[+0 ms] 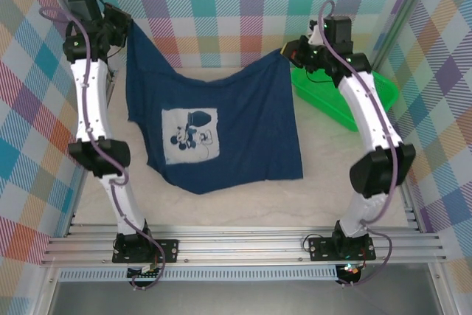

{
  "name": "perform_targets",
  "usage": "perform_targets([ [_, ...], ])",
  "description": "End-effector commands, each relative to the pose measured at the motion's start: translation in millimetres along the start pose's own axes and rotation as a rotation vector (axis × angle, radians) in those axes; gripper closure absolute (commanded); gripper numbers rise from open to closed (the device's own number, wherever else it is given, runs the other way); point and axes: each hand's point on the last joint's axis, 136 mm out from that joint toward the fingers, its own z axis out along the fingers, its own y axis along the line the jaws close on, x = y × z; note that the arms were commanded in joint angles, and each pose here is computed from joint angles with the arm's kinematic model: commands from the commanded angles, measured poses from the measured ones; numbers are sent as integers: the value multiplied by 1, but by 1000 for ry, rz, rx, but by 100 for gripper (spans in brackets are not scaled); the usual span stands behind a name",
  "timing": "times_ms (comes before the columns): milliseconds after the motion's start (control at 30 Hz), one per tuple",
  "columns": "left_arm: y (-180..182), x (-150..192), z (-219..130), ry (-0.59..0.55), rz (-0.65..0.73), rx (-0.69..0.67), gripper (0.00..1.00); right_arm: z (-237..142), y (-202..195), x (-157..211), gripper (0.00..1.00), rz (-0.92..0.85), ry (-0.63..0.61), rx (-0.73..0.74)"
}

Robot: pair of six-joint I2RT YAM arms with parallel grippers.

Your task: Fold and stack the t-shirts

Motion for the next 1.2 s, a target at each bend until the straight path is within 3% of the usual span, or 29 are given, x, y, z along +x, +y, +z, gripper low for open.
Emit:
perform_targets([
  [0,-90,-44,-75,-91,-17,316,100,-36,76,-49,100,-120,-148,-169],
  [200,-152,-69,-186,-247,40,503,100,-66,112,-87,100,-151,-268,-212],
  [300,-156,-56,-226,-262,79,481,100,-74,114,-87,100,-140,-270,-213],
  [400,-127,-34,-245,-238,100,351,100,-67,103,-69,100,-120,-203,-193],
  [533,-42,16,-252,-189,84,120,100,-44,51,-19,100,-52,-96,-109],
  [633,65,76,-248,-110,-21,-94,100,-24,-11,42,100,36,14,0],
  [767,215,176,-238,99,-158,-331,100,6,-95,145,100,128,207,136],
  [900,324,246,-231,238,-257,-470,100,31,-153,227,100,175,388,249],
  [1033,380,289,-232,332,-294,-568,100,42,-195,272,100,182,489,385],
  [1167,399,304,-241,357,-300,-621,100,28,-230,293,100,188,528,562],
])
